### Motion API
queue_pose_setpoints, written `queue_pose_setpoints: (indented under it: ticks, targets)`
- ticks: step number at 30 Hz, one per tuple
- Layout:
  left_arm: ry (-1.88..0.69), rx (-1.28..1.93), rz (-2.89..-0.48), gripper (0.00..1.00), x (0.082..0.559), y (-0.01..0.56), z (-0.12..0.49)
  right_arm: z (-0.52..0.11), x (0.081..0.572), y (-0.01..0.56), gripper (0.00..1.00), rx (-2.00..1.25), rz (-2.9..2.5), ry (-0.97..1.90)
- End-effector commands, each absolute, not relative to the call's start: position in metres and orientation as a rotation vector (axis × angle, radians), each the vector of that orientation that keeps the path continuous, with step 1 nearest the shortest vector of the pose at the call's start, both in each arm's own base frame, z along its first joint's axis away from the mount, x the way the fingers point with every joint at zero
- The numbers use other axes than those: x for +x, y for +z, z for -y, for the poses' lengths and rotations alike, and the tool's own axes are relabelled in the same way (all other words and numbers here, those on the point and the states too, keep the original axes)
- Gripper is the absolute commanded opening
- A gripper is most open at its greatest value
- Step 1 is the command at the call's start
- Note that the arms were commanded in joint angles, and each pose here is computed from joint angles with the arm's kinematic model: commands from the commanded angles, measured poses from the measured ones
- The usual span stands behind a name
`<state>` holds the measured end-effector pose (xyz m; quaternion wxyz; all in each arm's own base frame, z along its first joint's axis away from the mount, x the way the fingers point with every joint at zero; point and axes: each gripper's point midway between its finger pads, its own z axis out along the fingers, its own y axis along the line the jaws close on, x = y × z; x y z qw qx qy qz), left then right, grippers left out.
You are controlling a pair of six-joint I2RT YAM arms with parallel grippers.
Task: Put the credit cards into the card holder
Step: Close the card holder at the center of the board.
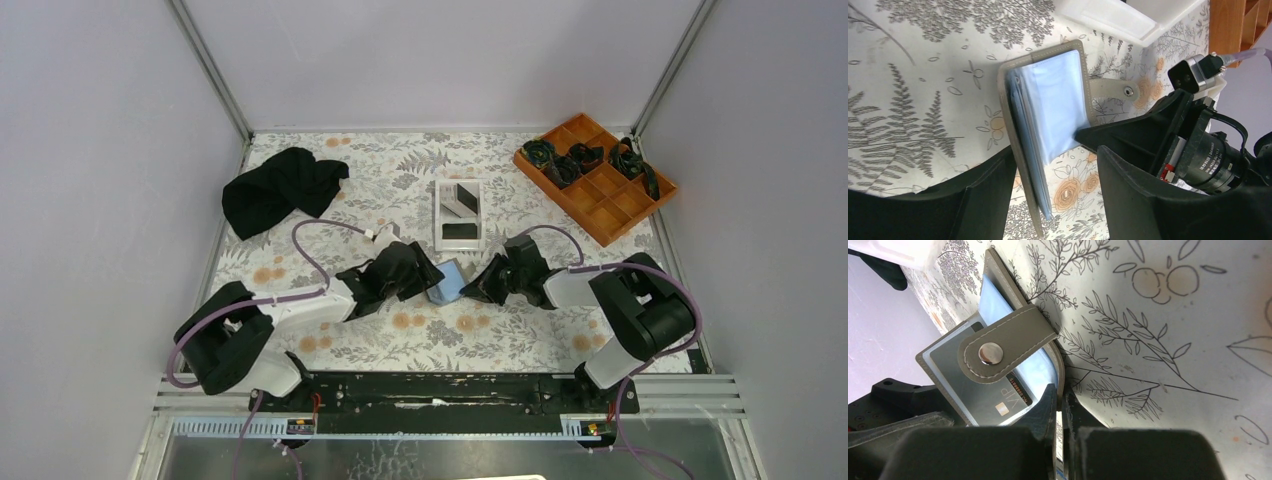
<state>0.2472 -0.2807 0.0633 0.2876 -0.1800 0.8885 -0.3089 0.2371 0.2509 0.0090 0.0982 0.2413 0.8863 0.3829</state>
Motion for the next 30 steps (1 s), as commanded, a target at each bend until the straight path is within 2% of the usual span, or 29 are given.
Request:
queue_pose_setpoints:
  ticks: [1, 17, 30]
  targets:
    - [-0.808, -0.455, -2.358, 0.66, 0.253, 0.070, 0.295, -0.237, 0.226, -0.003, 0.00, 0.733, -2.656, 1.040]
    - [-0.840, -0.408, -2.364, 0.66, 0.260, 0.068, 0.332, -0.234, 0.220, -0.002, 0.00, 0.723, -2.658, 1.042]
    - [-0.850, -0.389, -2.368, 0.66, 0.258, 0.067, 0.346, -0.231, 0.216, 0.008, 0.04, 0.736, -2.621, 1.029]
